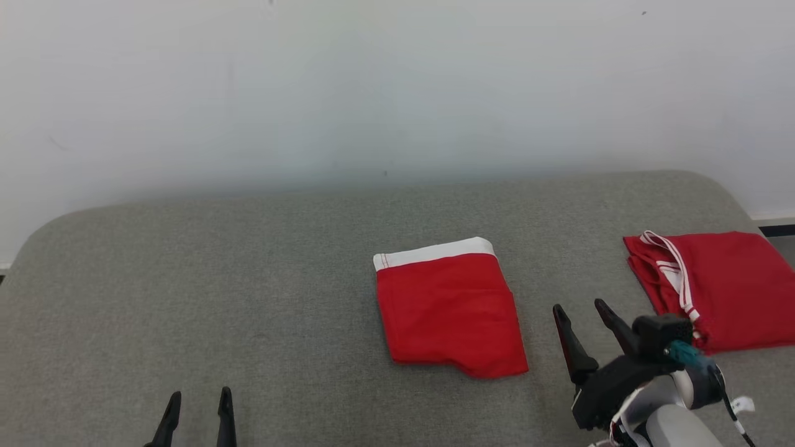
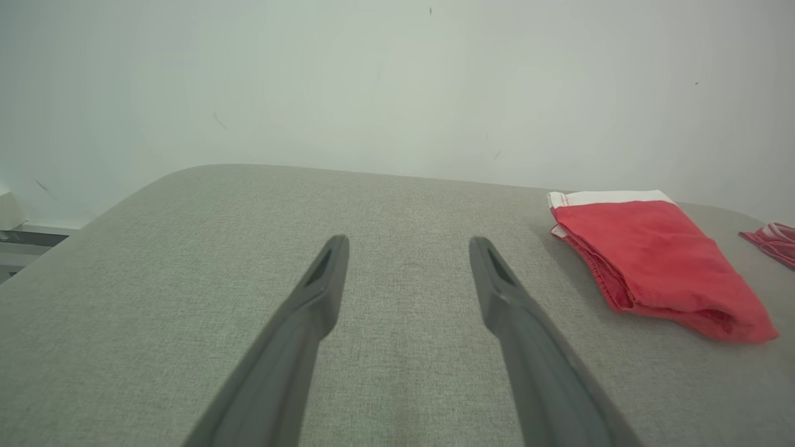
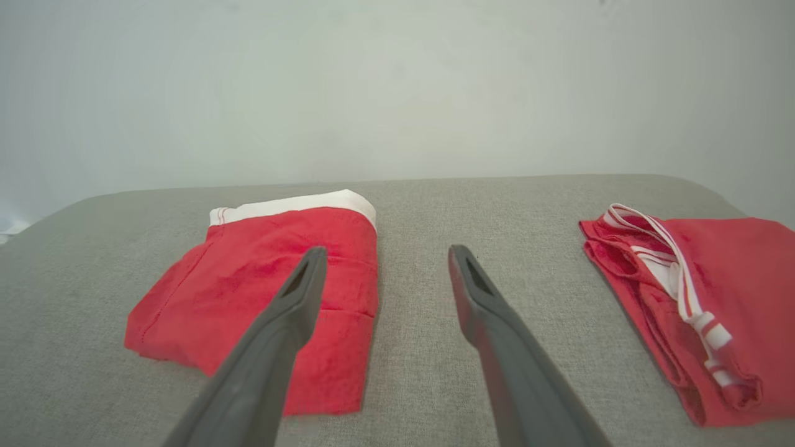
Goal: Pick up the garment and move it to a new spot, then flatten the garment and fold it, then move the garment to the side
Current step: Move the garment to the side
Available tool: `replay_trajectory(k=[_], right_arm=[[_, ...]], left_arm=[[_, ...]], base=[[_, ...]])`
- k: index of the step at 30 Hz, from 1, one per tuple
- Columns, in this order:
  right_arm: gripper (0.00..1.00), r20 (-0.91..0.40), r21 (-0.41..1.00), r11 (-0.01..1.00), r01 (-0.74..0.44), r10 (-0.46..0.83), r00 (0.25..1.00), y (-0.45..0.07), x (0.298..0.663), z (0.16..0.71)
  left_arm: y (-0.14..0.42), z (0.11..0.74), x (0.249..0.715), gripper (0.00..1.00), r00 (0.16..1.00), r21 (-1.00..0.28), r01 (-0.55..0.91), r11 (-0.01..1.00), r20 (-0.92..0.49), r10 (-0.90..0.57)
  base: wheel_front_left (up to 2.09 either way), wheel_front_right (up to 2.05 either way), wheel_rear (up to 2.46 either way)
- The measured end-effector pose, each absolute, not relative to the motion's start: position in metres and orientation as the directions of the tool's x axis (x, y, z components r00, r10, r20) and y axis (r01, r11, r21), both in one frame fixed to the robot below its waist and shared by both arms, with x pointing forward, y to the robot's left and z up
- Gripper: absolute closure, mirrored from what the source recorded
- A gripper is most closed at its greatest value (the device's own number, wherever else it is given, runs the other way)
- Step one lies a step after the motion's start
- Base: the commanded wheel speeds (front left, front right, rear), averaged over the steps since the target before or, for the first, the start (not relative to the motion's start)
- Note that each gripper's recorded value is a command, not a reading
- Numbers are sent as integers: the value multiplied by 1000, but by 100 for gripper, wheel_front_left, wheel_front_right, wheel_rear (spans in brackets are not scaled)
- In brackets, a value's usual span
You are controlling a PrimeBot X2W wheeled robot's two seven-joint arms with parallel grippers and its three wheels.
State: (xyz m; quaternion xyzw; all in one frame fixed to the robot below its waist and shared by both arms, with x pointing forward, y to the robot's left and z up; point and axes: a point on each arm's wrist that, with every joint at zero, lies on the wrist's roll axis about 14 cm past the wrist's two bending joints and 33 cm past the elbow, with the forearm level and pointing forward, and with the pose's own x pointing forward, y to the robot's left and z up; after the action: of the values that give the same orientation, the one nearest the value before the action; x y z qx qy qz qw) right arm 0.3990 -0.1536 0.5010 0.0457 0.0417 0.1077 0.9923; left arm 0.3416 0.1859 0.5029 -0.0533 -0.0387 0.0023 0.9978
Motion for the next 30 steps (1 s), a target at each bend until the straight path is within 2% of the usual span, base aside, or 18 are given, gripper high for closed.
replay_trajectory(k=[9,12,17,24,29,30], right_arm=[[0,-247,110,966,-234,254,935,-133,442,485],[0,-350,99,967,-233,254,902,-129,451,466],[0,-443,93,970,-224,242,863,-126,471,447],[0,-573,125,968,-216,248,781,-114,475,405],[0,-662,156,958,-241,283,694,-92,471,381],[25,-670,147,956,-256,286,685,-90,471,380]], left_arm=[[195,499,329,0,997,-114,-38,993,65,46],[202,497,324,0,996,-114,-63,992,59,70],[215,494,324,0,993,-111,-102,989,48,108],[225,486,325,0,990,-109,-140,984,17,143],[232,477,322,0,985,-106,-170,980,-18,169],[232,476,323,0,985,-106,-170,980,-22,169]], base=[[0,0,0],[0,0,0],[0,0,0],[0,0,0],[0,0,0],[0,0,0]])
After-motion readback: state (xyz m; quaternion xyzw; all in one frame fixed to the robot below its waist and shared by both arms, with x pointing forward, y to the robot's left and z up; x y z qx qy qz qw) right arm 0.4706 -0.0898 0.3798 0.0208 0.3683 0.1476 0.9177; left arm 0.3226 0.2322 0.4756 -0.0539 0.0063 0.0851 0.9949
